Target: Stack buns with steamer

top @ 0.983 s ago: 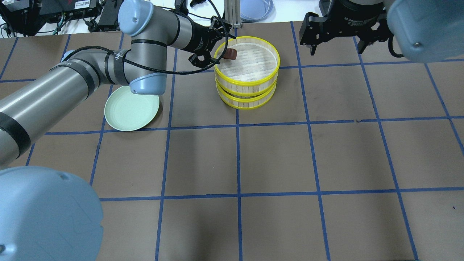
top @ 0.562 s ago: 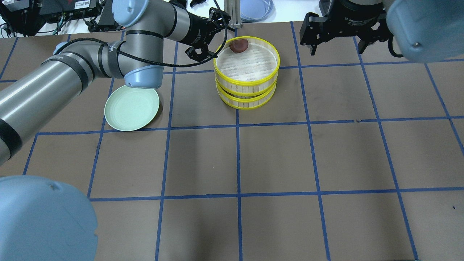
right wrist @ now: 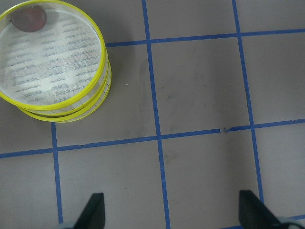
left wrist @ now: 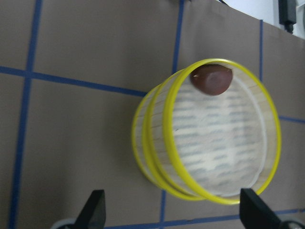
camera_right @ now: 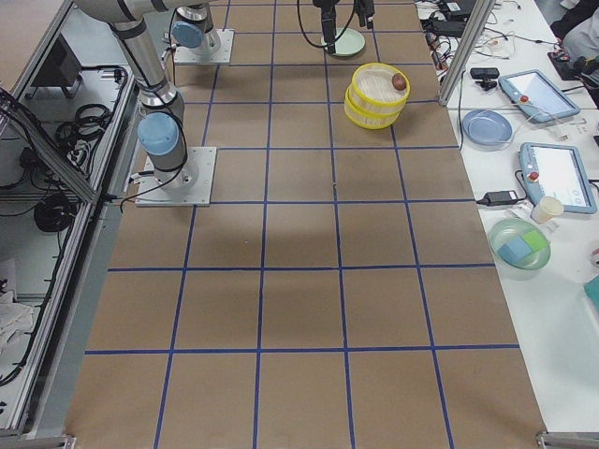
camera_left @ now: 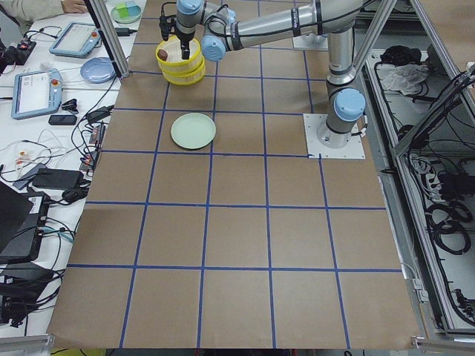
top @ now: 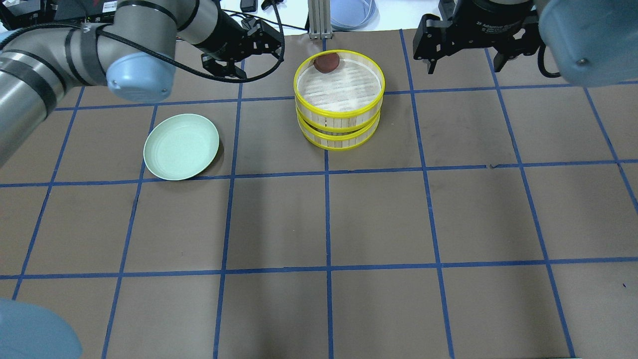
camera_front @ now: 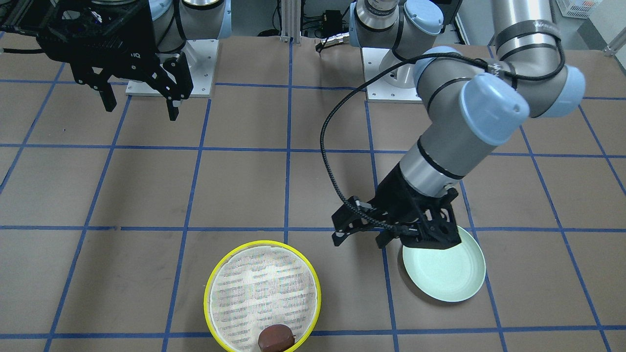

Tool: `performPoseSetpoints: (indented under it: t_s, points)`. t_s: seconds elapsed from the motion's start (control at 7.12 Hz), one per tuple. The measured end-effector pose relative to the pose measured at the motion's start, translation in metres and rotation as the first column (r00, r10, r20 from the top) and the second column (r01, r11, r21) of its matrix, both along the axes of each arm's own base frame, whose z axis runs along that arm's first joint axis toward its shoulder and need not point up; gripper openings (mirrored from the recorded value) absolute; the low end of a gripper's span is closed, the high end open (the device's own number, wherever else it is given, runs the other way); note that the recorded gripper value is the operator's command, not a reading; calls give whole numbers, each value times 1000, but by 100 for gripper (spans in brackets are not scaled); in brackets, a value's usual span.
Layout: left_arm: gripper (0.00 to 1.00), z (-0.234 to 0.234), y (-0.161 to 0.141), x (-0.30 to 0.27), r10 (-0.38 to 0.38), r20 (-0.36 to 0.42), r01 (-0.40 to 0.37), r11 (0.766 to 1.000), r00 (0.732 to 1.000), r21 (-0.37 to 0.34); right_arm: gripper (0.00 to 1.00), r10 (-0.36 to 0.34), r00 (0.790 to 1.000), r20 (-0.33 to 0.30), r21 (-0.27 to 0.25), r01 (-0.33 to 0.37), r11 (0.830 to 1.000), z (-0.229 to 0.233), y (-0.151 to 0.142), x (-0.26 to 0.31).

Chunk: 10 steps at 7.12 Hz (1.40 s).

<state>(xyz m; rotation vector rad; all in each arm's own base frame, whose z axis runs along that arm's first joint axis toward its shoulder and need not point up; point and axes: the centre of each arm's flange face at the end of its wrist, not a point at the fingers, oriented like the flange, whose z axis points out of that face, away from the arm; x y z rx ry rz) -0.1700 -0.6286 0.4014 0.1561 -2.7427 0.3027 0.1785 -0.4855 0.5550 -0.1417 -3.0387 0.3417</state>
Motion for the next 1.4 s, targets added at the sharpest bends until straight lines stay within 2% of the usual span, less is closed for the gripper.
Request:
performPoseSetpoints:
  t_s: [0.14, 0.28, 0.56, 0.7, 0.98, 1.4]
  points:
    - [100, 17, 12, 35, -52, 128, 50, 999, 990, 20, 100, 5, 1000, 28, 5, -6, 1000, 2, 3, 2]
    - [100, 35, 28, 58, -76, 243, 66, 997, 967, 48, 100, 23, 999, 49, 21, -24, 999, -1, 3, 4]
    - [100, 66, 66, 80, -105, 349, 60, 989, 931, 136, 100, 85, 995, 55, 56, -88, 995, -12, -9, -8]
    - [100, 84, 88, 83, -117, 376, 57, 984, 919, 166, 100, 90, 994, 56, 68, -93, 993, -16, -15, -15]
    - [100, 113, 122, 84, -121, 392, 53, 982, 912, 180, 100, 84, 996, 22, 92, -86, 992, -22, -21, -22]
    - [100, 115, 132, 86, -119, 383, 51, 982, 916, 181, 100, 83, 996, 7, 121, -84, 989, -35, -32, -22]
